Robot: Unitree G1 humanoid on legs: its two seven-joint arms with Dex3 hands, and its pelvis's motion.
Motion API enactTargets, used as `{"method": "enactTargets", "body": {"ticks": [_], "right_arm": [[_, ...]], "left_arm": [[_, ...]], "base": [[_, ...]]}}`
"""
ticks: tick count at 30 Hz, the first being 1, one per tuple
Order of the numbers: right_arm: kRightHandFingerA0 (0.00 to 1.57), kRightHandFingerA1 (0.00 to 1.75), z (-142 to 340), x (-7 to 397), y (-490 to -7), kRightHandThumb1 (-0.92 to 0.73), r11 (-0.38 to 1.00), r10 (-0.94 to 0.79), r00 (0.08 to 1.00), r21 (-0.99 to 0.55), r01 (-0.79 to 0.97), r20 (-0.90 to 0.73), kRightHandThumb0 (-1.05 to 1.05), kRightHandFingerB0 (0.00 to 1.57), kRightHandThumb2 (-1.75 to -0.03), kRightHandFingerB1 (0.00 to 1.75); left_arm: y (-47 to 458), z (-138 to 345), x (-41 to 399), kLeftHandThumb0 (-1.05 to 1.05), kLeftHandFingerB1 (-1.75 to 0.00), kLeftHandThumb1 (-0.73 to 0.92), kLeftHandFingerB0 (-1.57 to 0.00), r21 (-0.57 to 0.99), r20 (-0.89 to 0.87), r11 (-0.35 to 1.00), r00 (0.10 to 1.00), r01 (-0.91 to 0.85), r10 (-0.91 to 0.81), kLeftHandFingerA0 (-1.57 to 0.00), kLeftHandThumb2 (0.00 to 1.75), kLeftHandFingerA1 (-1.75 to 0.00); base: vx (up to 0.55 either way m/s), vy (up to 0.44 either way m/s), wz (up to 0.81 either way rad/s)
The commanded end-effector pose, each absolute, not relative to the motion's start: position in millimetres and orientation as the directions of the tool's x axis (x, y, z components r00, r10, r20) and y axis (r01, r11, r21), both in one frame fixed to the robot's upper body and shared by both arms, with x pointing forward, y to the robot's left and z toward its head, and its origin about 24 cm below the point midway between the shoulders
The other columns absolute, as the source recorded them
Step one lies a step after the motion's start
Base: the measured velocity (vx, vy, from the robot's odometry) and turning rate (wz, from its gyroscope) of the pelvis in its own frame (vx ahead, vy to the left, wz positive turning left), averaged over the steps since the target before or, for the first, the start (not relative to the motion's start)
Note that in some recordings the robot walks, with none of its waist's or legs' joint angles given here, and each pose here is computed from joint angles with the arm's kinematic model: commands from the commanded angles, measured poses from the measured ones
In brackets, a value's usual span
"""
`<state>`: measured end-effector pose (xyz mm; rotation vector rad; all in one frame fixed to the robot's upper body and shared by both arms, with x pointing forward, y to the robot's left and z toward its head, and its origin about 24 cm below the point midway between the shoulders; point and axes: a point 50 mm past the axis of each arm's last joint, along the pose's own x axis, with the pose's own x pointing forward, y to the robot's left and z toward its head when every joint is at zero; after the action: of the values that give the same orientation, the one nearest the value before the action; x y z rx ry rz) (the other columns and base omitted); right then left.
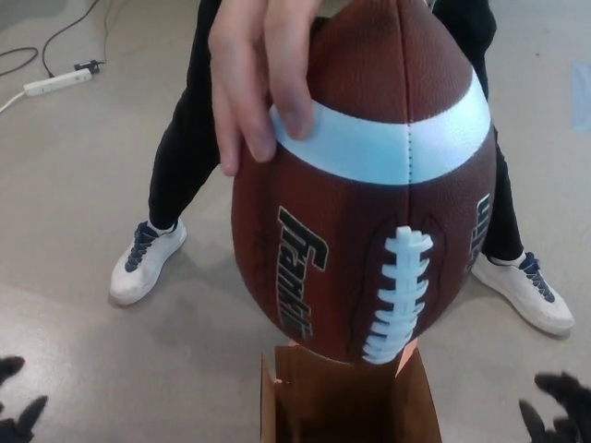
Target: Use both hands to pick up a football from a person and place it into a container beneath
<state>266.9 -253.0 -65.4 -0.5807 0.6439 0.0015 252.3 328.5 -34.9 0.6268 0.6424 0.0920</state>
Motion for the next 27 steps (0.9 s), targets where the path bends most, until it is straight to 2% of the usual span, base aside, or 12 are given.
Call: {"method": "enactTargets", "body": {"ticks": [1,4,5,10,11,17,18,20,22,24,25,27], "right_arm": [[0.25,0.34,-16.7,286.1,-249.2,-0.92,0.902,-0.169,0.979,-0.418,0.107,-0.114,-0.72,0.09,-0.7,0.22],[0.27,0.34,26.0,286.5,-229.4,-0.92,0.945,-0.132,0.973,-0.273,0.181,0.189,-0.72,0.07,-0.69,0.2],[0.27,0.35,44.1,280.1,-217.0,-0.92,0.959,-0.077,0.958,-0.242,0.146,0.275,-0.72,0.03,-0.73,0.17],[0.26,0.37,101.7,254.3,-194.2,-0.92,0.98,0.03,0.86,-0.182,0.074,0.51,-0.75,0.0,-0.76,0.12],[0.19,0.48,116.8,247.5,-189.3,-0.81,0.98,0.046,0.821,-0.184,0.073,0.569,-0.8,0.0,-1.12,0.15],[0.25,0.41,161.2,210.9,-164.9,-0.92,0.983,0.141,0.664,-0.185,-0.004,0.735,-0.77,0.0,-0.78,0.04],[0.26,0.41,165.5,205.0,-161.1,-0.92,0.98,0.155,0.644,-0.197,-0.006,0.749,-0.78,0.0,-0.78,0.04],[0.25,0.39,174.0,193.2,-152.5,-0.92,0.976,0.183,0.587,-0.217,-0.012,0.789,-0.78,0.0,-0.77,0.01],[0.21,0.49,178.6,186.3,-147.4,-0.78,0.974,0.203,0.561,-0.223,-0.034,0.802,-0.81,0.0,-1.11,0.13],[0.27,0.37,183.8,180.1,-141.8,-0.92,0.972,0.223,0.52,-0.23,-0.051,0.824,-0.78,0.0,-0.76,0.08],[0.27,0.37,186.9,177.3,-139.3,-0.92,0.969,0.233,0.497,-0.242,-0.046,0.836,-0.79,0.0,-0.77,0.06],[0.23,0.5,192.4,171.8,-132.7,-0.78,0.967,0.25,0.44,-0.246,-0.066,0.863,-0.8,0.0,-1.11,0.15]], "left_arm": [[318.9,-7.7,261.5,-0.74,-0.28,0.7,-0.09,0.485,-0.289,0.874,0.95,0.036,0.121,-0.02,1.01,-0.4],[296.7,14.0,261.7,-0.72,-0.25,0.91,-0.06,0.447,-0.115,0.893,0.993,0.048,0.004,-0.09,0.67,-0.28],[286.9,25.7,254.7,-0.8,-0.25,0.75,-0.1,0.429,-0.058,0.901,0.997,0.07,-0.051,-0.04,1.07,-0.35],[252.7,67.2,242.6,-0.76,-0.33,0.71,-0.04,0.372,0.161,0.924,0.973,0.093,-0.163,-0.05,1.08,-0.43],[243.9,78.0,239.6,-0.8,-0.32,0.73,0.0,0.361,0.206,0.926,0.959,0.109,-0.193,-0.06,1.09,-0.42],[207.5,122.6,214.3,-0.84,-0.3,0.74,0.0,0.34,0.389,0.925,0.87,0.171,-0.304,-0.12,1.1,-0.44],[202.5,129.0,209.7,-0.82,-0.27,0.91,-0.1,0.334,0.414,0.924,0.853,0.184,-0.319,-0.18,0.67,-0.28],[192.5,141.8,200.3,-0.37,-0.48,0.46,0.0,0.325,0.473,0.923,0.81,0.205,-0.346,0.0,1.07,-0.47],[185.8,148.9,195.0,-0.82,-0.27,0.9,-0.12,0.314,0.504,0.921,0.782,0.23,-0.367,-0.18,0.67,-0.28],[177.4,158.1,187.8,-0.37,-0.48,0.46,0.0,0.304,0.539,0.917,0.747,0.259,-0.39,0.0,1.07,-0.48],[173.8,162.7,185.0,-0.8,-0.27,0.9,-0.13,0.316,0.562,0.91,0.72,0.267,-0.406,-0.17,0.67,-0.27],[164.1,171.7,178.2,-0.37,-0.48,0.47,0.0,0.321,0.595,0.901,0.677,0.293,-0.433,0.0,1.07,-0.48]], "base": [[0.0,0.0,0.0],[0.0,0.0,0.0],[0.0,0.0,0.0],[0.0,0.0,0.0],[0.0,0.0,0.0],[0.0,0.0,0.0],[0.0,0.0,0.0],[0.0,0.0,0.0],[0.0,0.0,0.0],[0.0,0.0,0.0],[0.0,0.0,0.0],[0.0,0.0,0.0]]}}
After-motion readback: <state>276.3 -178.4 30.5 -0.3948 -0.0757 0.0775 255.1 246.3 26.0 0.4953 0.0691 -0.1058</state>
